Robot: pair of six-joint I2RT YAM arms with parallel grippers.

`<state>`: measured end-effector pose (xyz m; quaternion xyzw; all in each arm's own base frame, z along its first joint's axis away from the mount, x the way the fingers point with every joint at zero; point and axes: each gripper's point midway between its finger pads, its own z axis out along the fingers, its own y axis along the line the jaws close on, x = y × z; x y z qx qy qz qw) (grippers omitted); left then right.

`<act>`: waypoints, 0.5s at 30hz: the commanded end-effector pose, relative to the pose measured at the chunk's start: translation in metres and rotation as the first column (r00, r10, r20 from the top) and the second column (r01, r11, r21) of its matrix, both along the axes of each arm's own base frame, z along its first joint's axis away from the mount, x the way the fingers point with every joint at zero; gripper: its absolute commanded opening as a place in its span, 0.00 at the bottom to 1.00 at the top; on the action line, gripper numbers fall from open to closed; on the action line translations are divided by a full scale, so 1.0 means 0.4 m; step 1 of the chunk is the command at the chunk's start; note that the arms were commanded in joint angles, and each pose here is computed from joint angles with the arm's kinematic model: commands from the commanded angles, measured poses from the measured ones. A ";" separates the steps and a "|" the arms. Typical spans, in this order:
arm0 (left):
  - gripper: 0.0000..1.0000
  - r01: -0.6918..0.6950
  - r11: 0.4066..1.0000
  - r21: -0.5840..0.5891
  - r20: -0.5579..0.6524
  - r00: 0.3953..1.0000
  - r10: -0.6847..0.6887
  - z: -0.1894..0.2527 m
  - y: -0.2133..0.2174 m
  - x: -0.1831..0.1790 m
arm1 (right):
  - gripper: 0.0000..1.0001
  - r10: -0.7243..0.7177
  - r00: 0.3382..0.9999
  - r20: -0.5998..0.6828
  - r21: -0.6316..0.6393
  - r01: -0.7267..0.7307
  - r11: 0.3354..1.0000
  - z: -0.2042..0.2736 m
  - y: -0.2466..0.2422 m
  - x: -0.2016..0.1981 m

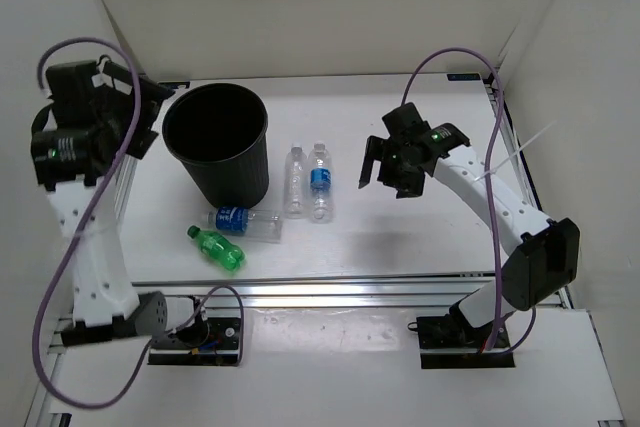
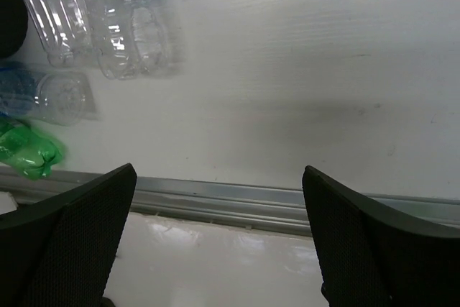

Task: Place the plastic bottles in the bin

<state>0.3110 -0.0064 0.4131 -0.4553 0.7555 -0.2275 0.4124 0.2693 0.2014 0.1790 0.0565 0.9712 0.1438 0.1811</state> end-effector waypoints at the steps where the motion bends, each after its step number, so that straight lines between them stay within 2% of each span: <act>1: 1.00 -0.173 0.951 0.256 0.176 0.976 0.130 0.086 0.096 -0.142 | 1.00 -0.049 0.990 0.130 0.031 0.046 0.998 0.078 0.001 0.046; 2: 1.00 -0.172 0.941 0.291 0.165 0.978 0.128 0.010 0.109 -0.123 | 1.00 -0.048 0.990 0.129 0.055 0.041 0.998 0.080 0.004 0.046; 3: 1.00 -0.208 0.926 0.316 0.249 0.960 0.131 0.024 0.111 -0.205 | 1.00 -0.051 0.991 0.122 0.073 0.042 0.996 0.077 0.004 0.050; 4: 1.00 -0.231 0.918 0.322 0.254 0.955 0.151 -0.008 0.119 -0.232 | 1.00 -0.046 0.991 0.124 0.087 0.035 0.996 0.072 0.017 0.062; 5: 1.00 -0.240 0.908 0.342 0.190 0.964 0.184 -0.105 0.134 -0.245 | 1.00 -0.031 0.994 0.103 0.101 0.020 0.995 0.058 0.030 0.059; 6: 1.00 -0.255 0.903 0.345 0.243 0.954 0.177 -0.108 0.129 -0.299 | 1.00 -0.023 0.996 0.084 0.103 0.015 0.995 0.038 0.042 0.067; 7: 1.00 -0.261 0.900 0.348 0.238 0.954 0.184 -0.138 0.131 -0.317 | 1.00 -0.027 0.996 0.084 0.114 0.018 0.993 0.028 0.048 0.085; 8: 1.00 -0.239 0.903 0.358 0.177 0.967 0.186 -0.217 0.130 -0.324 | 1.00 -0.012 0.997 0.073 0.114 0.004 0.993 0.013 0.057 0.090; 10: 1.00 -0.233 0.906 0.354 0.150 0.970 0.191 -0.280 0.125 -0.364 | 1.00 0.015 0.999 0.051 0.118 -0.021 0.993 -0.011 0.087 0.122; 11: 1.00 -0.218 0.904 0.367 0.082 0.976 0.202 -0.352 0.130 -0.368 | 1.00 0.041 0.999 0.017 0.101 -0.043 0.994 -0.050 0.100 0.136; 13: 1.00 -0.216 0.904 0.369 -0.005 0.972 0.235 -0.427 0.135 -0.399 | 1.00 0.084 0.996 0.021 0.109 -0.086 0.990 -0.054 0.128 0.167; 15: 1.00 -0.205 0.901 0.381 -0.059 0.968 0.245 -0.477 0.139 -0.417 | 1.00 0.137 0.990 -0.017 0.101 -0.134 0.986 -0.115 0.153 0.192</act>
